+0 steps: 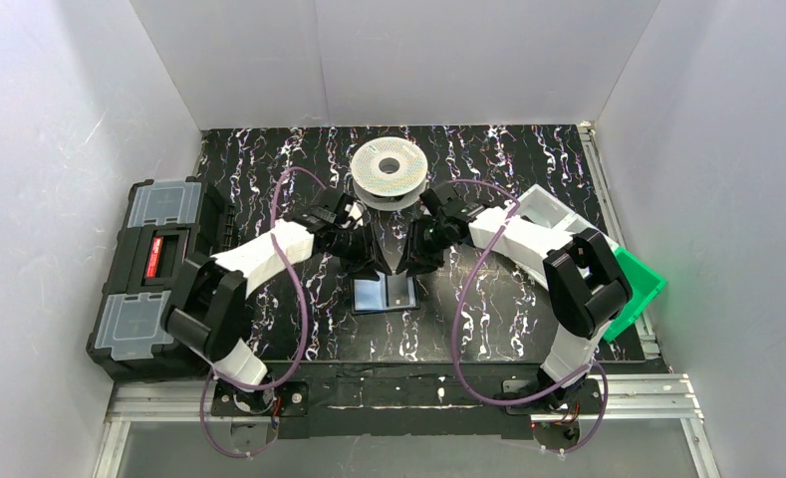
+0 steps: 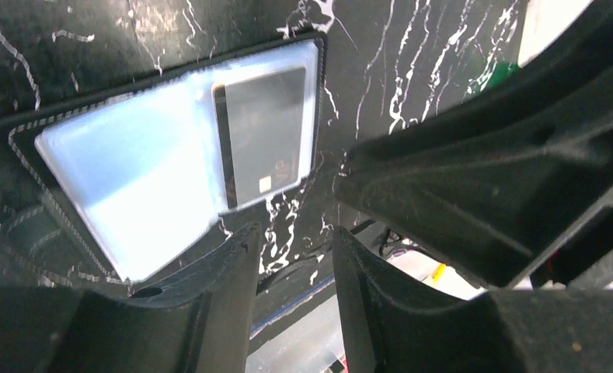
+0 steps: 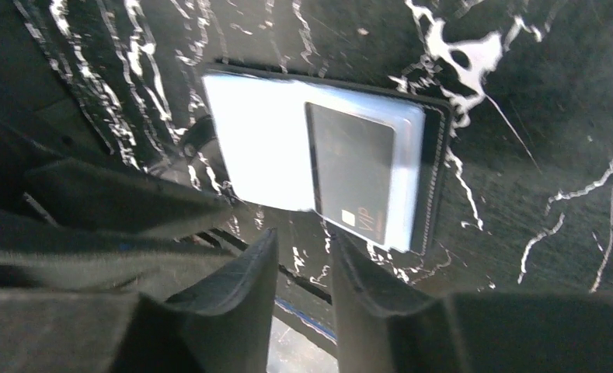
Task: Take the credit cards out of the card holder
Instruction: Remove the credit card from the card holder.
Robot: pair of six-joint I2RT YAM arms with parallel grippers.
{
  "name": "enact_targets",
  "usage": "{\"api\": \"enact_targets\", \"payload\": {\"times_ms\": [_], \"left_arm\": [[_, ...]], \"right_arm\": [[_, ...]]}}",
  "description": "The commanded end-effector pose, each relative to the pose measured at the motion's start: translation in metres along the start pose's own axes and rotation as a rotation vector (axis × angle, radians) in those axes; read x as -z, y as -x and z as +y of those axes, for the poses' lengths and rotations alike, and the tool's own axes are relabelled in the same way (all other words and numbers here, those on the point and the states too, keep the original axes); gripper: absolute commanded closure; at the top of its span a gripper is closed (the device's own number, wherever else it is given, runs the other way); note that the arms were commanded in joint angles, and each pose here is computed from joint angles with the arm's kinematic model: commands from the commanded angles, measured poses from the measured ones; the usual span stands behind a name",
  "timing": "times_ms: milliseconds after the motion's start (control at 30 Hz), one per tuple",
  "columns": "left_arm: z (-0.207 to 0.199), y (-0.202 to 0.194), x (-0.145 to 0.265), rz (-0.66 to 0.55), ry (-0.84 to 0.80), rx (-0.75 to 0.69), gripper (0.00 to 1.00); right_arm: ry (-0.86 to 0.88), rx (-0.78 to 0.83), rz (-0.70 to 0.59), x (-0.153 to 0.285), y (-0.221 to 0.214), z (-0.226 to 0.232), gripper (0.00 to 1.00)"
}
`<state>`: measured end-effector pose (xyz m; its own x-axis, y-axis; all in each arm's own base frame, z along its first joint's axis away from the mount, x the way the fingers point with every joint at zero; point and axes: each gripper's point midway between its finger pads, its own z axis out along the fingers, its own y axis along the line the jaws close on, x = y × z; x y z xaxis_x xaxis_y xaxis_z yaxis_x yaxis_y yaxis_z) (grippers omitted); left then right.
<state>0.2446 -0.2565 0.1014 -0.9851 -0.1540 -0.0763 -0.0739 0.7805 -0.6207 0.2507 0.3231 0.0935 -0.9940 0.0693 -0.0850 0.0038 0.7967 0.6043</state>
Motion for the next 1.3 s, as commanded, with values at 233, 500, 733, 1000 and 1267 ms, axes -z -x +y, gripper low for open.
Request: {"api": "enact_targets", "payload": {"times_ms": [233, 500, 733, 1000, 1267], "left_arm": [[0.023, -0.003, -0.045, 0.074, -0.024, 0.018, 0.68], [0.036, -0.012, -0.060, 0.100, -0.035, 0.049, 0.68], [0.045, -0.014, -0.066, 0.108, -0.019, 0.062, 0.69], [0.040, -0.015, -0.068, 0.116, -0.055, 0.075, 0.76], [0.033, -0.015, -0.061, 0.107, -0.094, 0.084, 0.81]], "right_arm": [[-0.103, 0.027, 0.046, -0.012, -0.018, -0.034, 0.84], [-0.151, 0.024, 0.077, -0.029, -0.022, -0.047, 0.93], [-0.183, 0.022, 0.090, -0.037, -0.024, -0.056, 0.96], [-0.194, 0.035, 0.121, -0.047, -0.031, -0.053, 0.97], [-0.221, 0.009, 0.141, -0.053, -0.035, -0.061, 0.99]]}}
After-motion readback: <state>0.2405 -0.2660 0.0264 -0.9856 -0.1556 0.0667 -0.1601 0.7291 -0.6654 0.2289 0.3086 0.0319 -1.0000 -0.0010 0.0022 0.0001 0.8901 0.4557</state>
